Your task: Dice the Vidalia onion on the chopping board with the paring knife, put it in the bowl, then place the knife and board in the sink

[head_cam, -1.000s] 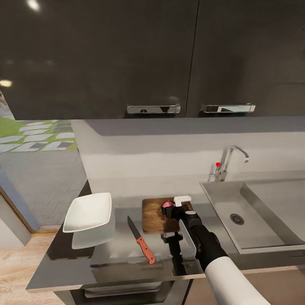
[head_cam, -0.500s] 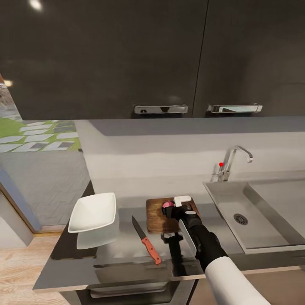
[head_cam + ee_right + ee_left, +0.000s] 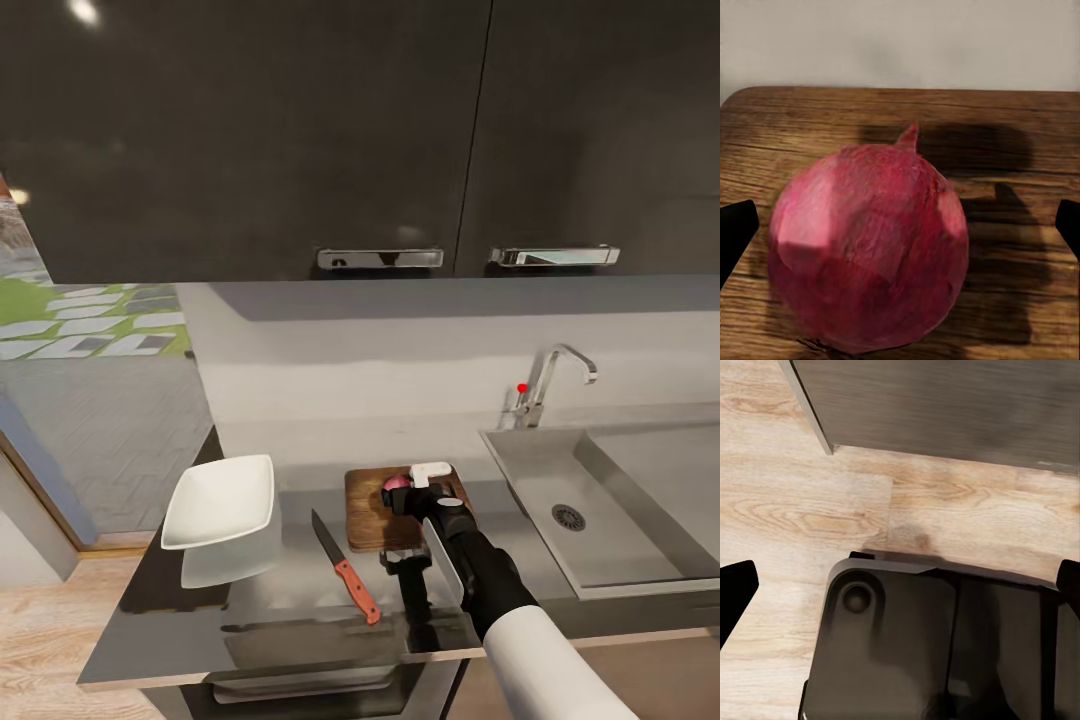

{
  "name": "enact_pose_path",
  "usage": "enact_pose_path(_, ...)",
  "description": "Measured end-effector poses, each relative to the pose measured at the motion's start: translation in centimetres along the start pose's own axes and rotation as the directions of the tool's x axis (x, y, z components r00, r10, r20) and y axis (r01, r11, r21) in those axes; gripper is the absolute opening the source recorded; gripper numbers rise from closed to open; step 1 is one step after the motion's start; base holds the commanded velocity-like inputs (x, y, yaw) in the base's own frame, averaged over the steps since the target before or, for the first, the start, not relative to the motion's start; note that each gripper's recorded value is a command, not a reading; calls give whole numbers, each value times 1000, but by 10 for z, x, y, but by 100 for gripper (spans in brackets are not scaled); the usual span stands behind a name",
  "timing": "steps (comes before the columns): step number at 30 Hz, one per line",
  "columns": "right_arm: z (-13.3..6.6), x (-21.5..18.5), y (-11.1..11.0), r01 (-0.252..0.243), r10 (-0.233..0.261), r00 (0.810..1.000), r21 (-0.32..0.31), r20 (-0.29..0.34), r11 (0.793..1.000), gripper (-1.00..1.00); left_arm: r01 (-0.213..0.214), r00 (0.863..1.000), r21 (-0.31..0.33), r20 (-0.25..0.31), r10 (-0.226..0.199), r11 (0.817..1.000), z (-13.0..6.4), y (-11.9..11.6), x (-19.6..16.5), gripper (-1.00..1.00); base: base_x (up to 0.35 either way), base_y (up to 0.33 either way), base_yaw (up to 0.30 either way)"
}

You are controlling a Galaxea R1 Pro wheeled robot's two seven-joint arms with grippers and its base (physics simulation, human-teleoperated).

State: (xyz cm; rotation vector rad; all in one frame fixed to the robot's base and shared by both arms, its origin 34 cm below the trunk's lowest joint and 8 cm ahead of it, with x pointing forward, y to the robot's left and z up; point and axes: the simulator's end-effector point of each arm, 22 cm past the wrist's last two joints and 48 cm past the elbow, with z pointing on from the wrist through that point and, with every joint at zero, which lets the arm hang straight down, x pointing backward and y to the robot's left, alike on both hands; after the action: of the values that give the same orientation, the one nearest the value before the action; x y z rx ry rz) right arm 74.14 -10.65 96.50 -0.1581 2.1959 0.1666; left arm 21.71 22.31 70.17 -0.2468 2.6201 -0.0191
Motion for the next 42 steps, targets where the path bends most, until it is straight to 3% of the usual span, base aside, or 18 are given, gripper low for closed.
enact_pose_path(42,-5,-7,0,3,-3,1000,2,13,1000,100,0,1000,2,14,-1,1000,1,-1,-4,100,0,0,0)
